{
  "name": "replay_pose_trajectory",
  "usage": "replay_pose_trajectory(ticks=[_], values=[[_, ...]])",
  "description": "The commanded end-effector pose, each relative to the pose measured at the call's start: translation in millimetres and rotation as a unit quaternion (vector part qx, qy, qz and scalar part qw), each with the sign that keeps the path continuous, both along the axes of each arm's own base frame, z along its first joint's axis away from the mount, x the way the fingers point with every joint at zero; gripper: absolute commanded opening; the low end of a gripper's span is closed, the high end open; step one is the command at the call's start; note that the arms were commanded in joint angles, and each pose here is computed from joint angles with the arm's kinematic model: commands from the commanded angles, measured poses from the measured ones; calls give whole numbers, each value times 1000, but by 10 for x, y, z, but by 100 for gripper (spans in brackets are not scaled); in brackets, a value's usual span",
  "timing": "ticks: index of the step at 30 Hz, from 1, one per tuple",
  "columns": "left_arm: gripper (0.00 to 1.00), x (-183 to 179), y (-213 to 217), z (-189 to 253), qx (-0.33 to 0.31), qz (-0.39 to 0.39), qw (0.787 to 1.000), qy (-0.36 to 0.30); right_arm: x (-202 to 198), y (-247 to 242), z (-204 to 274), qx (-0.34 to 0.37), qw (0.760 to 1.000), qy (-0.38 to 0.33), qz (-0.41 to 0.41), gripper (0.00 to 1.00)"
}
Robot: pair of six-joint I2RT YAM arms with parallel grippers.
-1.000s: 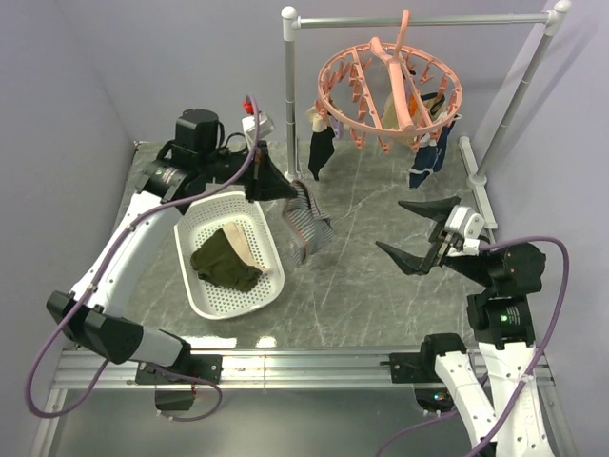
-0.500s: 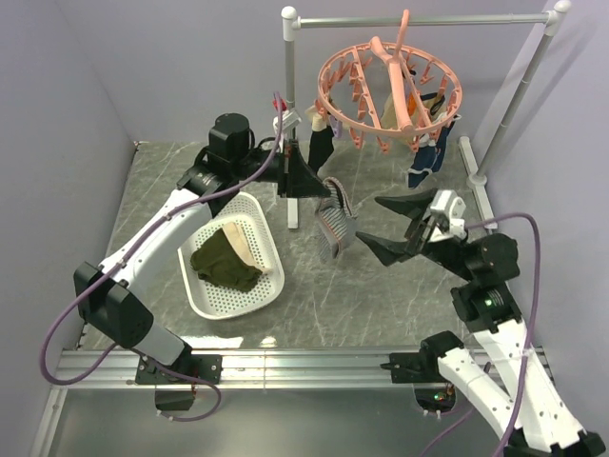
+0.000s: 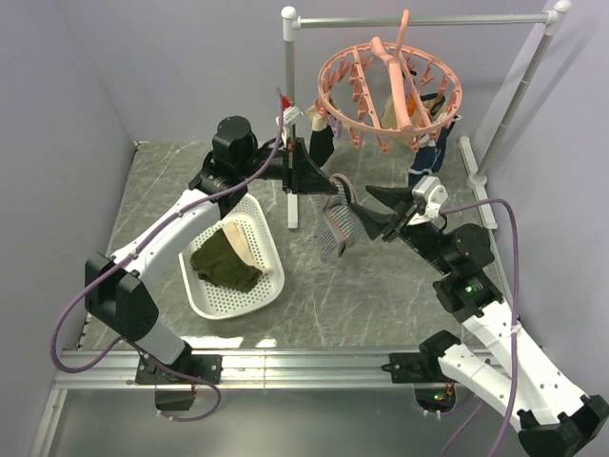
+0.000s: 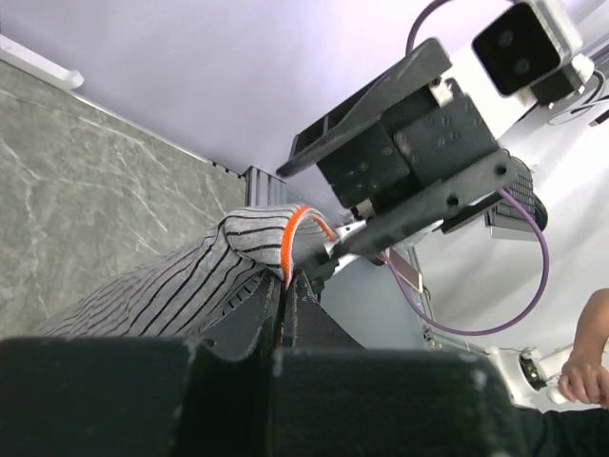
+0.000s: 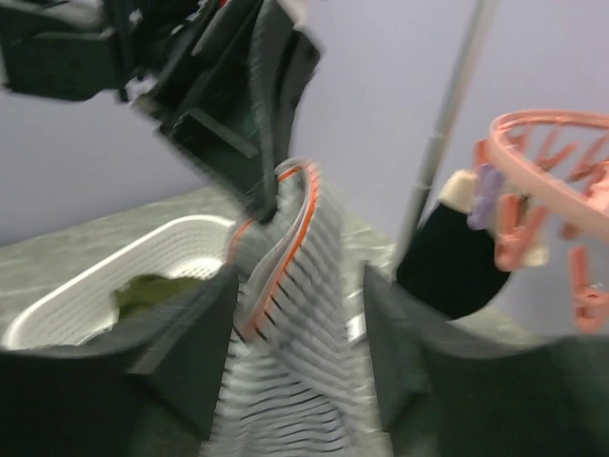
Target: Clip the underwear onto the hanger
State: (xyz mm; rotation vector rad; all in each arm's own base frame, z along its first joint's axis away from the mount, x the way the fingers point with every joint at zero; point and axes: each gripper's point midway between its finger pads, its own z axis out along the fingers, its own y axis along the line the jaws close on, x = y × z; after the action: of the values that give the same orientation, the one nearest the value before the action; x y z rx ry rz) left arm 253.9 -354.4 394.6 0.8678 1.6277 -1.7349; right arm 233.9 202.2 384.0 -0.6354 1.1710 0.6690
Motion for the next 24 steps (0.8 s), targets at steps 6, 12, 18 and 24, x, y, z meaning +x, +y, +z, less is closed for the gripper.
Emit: replay_pose_trajectory(ticks=[6, 12, 18, 24], values=[[0, -231, 60, 198, -28, -37, 999, -9, 184, -67, 186, 7, 999, -27, -46, 23], [0, -259, 62, 202, -25, -46, 999, -9, 115, -3, 140, -17, 999, -19, -21, 30], [0, -277, 54, 222, -35, -59, 998, -1, 115, 5, -6, -37, 999, -7, -19, 43], [0, -225, 32, 67, -10, -57, 998, 6, 93, -49, 146, -28, 999, -20, -29, 0]])
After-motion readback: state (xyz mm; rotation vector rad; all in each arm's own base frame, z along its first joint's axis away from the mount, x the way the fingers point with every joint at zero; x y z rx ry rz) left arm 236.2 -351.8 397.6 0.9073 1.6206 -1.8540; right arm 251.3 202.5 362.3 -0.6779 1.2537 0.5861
